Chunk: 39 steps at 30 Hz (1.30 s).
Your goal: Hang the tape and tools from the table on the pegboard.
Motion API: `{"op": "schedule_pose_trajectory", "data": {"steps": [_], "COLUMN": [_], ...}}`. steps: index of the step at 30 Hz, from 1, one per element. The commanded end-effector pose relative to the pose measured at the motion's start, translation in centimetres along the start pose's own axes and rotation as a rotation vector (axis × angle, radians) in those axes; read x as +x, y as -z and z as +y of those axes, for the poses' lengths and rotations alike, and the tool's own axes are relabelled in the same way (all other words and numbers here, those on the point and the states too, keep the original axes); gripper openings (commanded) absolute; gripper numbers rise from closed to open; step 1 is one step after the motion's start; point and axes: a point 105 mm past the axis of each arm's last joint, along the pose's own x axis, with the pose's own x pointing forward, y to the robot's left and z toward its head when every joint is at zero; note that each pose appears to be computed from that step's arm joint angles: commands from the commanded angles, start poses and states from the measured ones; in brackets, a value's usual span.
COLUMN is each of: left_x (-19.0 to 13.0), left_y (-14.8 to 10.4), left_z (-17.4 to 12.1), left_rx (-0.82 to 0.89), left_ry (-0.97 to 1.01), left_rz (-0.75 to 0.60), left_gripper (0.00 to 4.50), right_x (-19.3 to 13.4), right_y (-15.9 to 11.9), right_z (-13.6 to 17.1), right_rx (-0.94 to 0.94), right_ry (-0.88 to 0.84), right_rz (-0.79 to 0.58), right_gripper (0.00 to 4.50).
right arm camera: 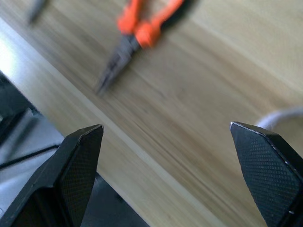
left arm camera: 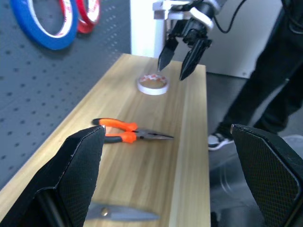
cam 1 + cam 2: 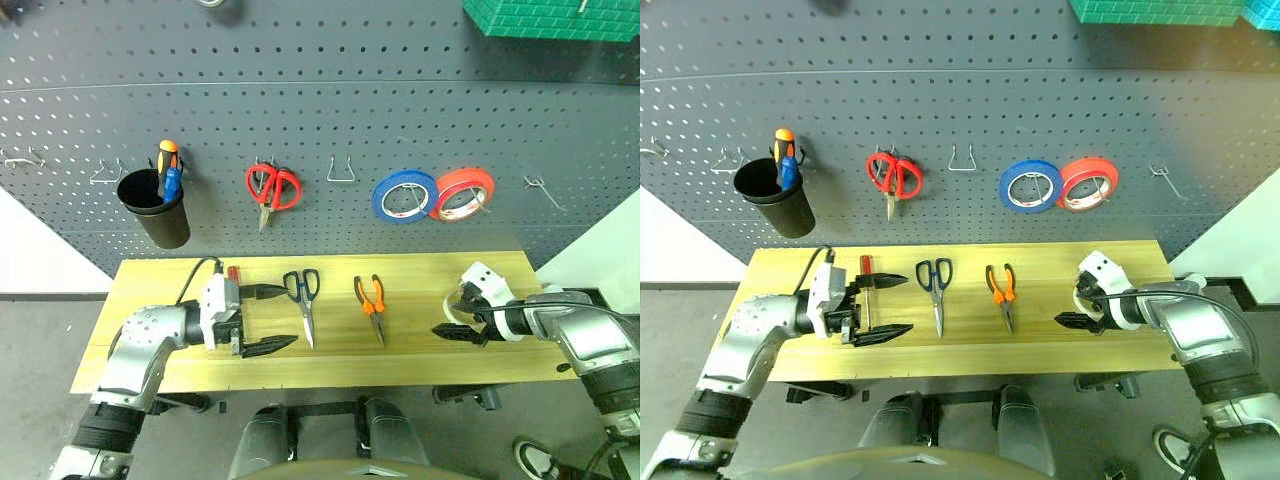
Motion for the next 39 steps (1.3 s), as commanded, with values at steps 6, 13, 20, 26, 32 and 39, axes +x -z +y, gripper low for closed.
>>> {"op": "schedule_pose_trajectory", "data": {"steps": [6,13,20,26,32,39], "left_x": [4.1,7.0,9.5,10.4,10.6,10.7], "left_y": [-0.8,4.6,5.0,4.0,3.8,3.3], "left_z": [1.7,1.5,2.4,3.0,3.6,3.6], "left_rx": [0.059,0.075,0.147,0.187,0.203,0.205], "left_ry": [0.043,0.066,0.038,0.028,-0.011,-0.033], "left_rz": [0.015,0.135,0.132,0.11,0.105,0.089], "left_gripper": [4.46,4.46,4.46,4.46,4.46,4.46], "right_x": [-0.5,0.2,0.4,0.7,1.7,3.5], "right_y": [-0.9,-0.8,-0.4,0.0,0.0,0.4], "right_z": [-2.0,-2.9,-3.3,-3.5,-3.5,-4.1], "right_rx": [0.023,0.055,0.069,0.082,0.078,0.153], "right_ry": [0.08,0.101,0.138,0.15,0.169,0.217], "right_rz": [-0.004,0.001,0.005,0.018,0.018,0.044], "right_gripper": [4.5,4.5,4.5,4.5,4.5,4.5]}}
